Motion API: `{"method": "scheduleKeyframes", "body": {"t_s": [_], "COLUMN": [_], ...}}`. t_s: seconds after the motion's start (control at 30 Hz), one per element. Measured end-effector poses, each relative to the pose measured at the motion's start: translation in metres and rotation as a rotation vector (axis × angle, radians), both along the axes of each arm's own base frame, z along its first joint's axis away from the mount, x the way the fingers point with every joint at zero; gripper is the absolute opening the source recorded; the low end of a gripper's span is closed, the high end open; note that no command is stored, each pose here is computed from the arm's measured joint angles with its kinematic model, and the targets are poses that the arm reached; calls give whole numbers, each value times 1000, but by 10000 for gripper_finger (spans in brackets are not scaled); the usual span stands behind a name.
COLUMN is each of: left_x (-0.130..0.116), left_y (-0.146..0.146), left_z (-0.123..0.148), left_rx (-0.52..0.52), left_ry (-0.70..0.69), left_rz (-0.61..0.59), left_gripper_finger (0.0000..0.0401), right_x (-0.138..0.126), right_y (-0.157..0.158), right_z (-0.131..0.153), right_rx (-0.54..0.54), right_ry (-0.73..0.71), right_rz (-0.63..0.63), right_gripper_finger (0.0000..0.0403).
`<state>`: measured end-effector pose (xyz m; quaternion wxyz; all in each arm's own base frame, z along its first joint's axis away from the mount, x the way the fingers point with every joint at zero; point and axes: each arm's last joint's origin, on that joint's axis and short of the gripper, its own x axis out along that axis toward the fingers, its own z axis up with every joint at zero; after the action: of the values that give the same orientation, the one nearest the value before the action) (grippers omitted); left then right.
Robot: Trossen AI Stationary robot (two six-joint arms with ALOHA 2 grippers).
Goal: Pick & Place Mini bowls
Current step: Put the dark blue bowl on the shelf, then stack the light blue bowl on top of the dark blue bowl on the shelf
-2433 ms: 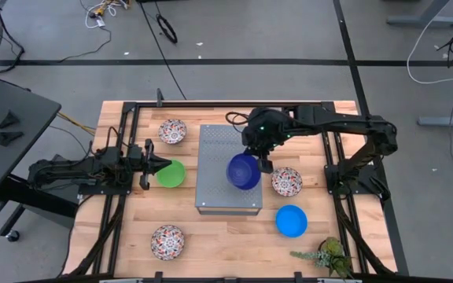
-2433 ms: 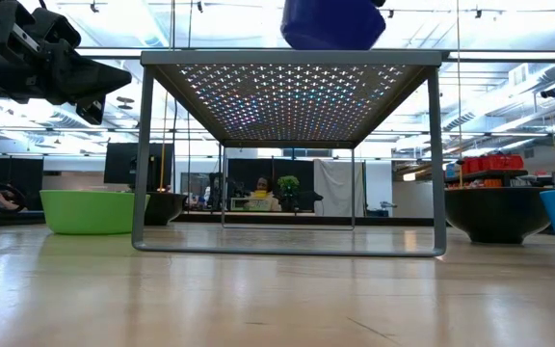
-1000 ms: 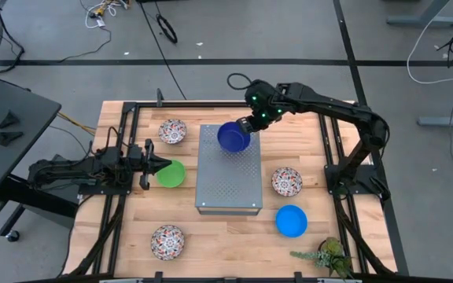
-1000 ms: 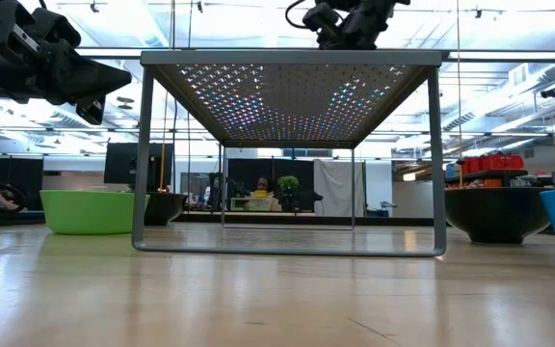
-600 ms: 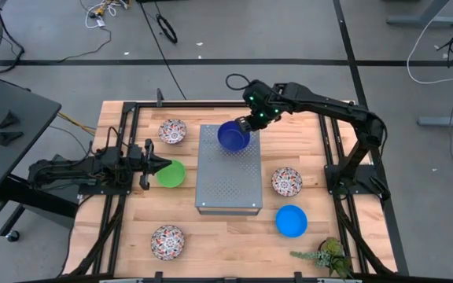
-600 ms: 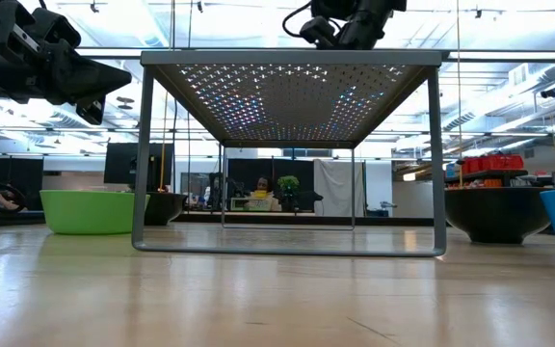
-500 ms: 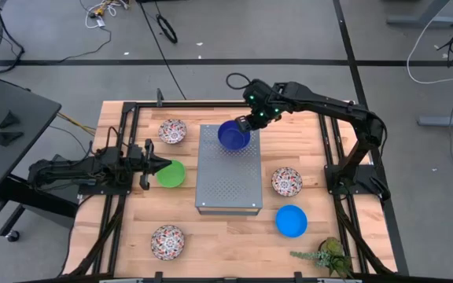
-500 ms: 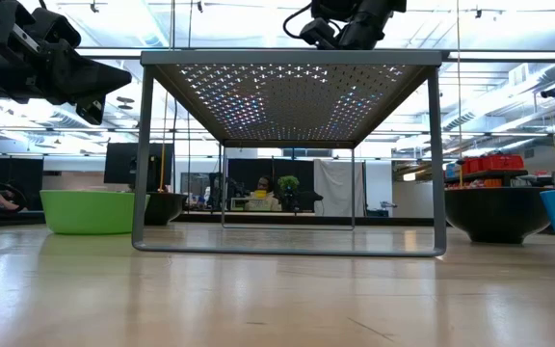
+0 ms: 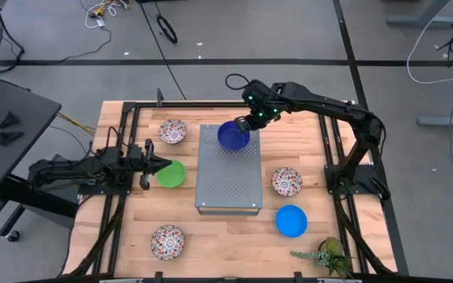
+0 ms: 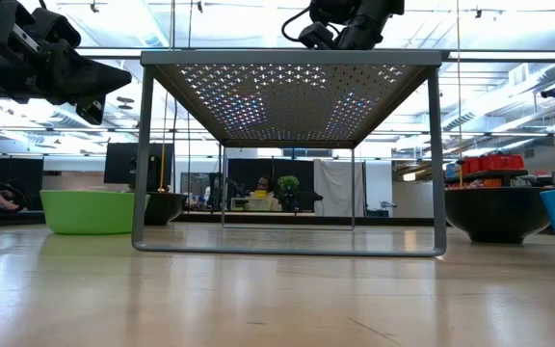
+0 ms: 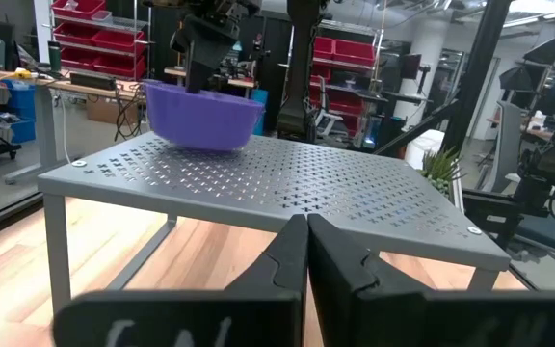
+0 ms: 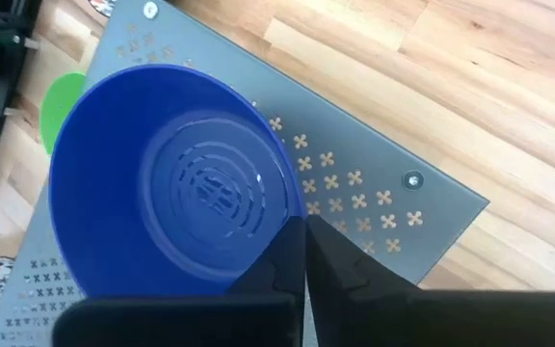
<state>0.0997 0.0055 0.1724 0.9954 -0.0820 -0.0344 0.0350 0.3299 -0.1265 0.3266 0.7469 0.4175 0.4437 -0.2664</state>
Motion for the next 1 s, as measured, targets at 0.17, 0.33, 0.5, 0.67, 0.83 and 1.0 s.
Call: {"method": "scheduleKeyframes", "body": {"t_s": [0.17,0.33,0.5,0.67,0.83,1.0], "left_x": [0,0,0,0,0,0], "left_y": [0,0,0,0,0,0], "left_z": [0,0,0,0,0,0], "left_rx": [0,0,0,0,0,0], "left_ry": [0,0,0,0,0,1], "left_rz": [0,0,0,0,0,0], "left_gripper_finger": [14,14,14,14,14,14], "right_x": [1,2,2,1,-4,-16], "right_y": [0,0,0,0,3,12], "right_z": [1,1,1,2,12,29], "right_rx": [0,7,3,-7,-27,-62], "right_ry": [-17,-22,-25,-32,-65,-108], "right_rz": [6,12,18,37,60,110], "right_gripper_finger": [21,40,74,105,120,119]}}
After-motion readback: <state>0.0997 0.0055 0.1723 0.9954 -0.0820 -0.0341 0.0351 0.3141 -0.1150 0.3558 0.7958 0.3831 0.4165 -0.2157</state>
